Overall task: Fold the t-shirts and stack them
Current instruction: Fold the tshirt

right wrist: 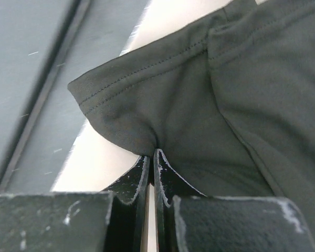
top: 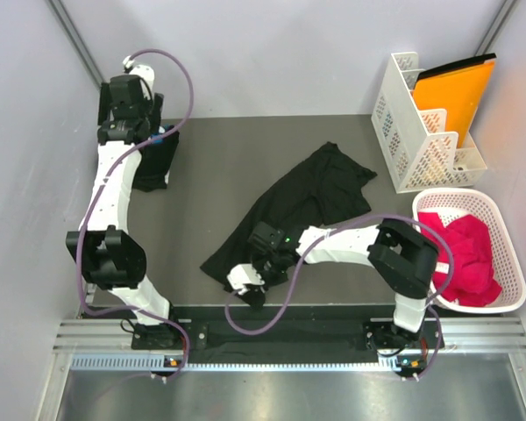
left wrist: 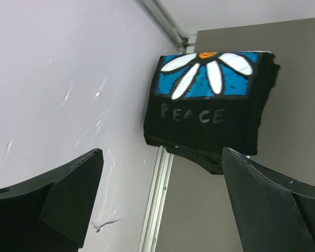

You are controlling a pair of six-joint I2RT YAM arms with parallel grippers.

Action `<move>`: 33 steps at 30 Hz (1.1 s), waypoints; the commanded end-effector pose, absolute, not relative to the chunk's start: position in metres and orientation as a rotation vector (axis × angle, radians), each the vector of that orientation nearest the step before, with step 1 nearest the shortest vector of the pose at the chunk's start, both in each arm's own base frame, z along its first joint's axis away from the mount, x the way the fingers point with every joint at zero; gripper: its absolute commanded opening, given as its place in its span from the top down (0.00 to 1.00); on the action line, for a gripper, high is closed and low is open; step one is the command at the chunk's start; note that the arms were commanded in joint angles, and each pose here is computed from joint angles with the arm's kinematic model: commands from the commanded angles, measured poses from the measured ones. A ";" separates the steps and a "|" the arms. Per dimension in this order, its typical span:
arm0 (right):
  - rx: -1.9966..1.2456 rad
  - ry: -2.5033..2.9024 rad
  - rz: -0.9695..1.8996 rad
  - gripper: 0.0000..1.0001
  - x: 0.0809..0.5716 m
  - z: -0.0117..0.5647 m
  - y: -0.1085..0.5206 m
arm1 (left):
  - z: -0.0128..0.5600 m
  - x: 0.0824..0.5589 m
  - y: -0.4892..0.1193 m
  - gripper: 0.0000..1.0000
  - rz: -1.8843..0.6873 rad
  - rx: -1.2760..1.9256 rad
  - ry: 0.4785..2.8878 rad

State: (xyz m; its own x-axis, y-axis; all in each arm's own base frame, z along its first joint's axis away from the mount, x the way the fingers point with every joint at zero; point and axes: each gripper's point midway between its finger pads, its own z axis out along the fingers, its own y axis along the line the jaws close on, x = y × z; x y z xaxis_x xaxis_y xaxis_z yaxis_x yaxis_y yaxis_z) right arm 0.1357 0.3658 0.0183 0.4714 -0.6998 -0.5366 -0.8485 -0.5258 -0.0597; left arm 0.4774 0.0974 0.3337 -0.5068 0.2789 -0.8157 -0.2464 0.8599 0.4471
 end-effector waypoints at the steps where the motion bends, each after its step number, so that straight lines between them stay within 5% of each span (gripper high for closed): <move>1: -2.469 1.433 0.797 1.00 0.089 0.014 0.325 | 0.342 0.490 0.079 0.01 0.605 0.122 1.965; 6: -2.465 1.478 0.829 1.00 0.068 0.013 0.311 | 0.327 0.495 0.038 0.01 0.525 0.229 1.974; 7: -2.456 1.493 0.822 0.76 0.070 0.013 0.310 | 0.324 0.496 0.032 0.01 0.505 0.248 1.977; 10: -2.448 1.484 0.812 0.39 0.074 0.020 0.317 | 0.318 0.497 0.015 0.01 0.440 0.288 1.985; 13: -2.410 1.490 0.838 0.18 0.081 0.035 0.331 | 0.309 0.497 0.003 0.01 0.374 0.322 2.009; 23: -2.031 1.603 1.001 0.14 0.166 0.166 0.376 | 0.245 0.483 -0.063 0.01 0.058 0.647 2.122; 33: -1.457 1.771 0.678 0.12 0.353 0.288 0.249 | 0.188 0.500 -0.151 0.01 -0.539 0.736 2.185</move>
State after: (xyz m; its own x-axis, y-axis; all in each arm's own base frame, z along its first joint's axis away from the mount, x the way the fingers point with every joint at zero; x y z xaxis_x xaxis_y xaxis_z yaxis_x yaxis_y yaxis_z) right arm 0.3342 0.3179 0.2558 -0.0106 -0.5999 -0.8000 -0.9961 0.0768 -0.0444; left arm 0.4935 -0.1134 0.1850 -0.5377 0.4266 -0.7272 0.5908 0.8060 0.0360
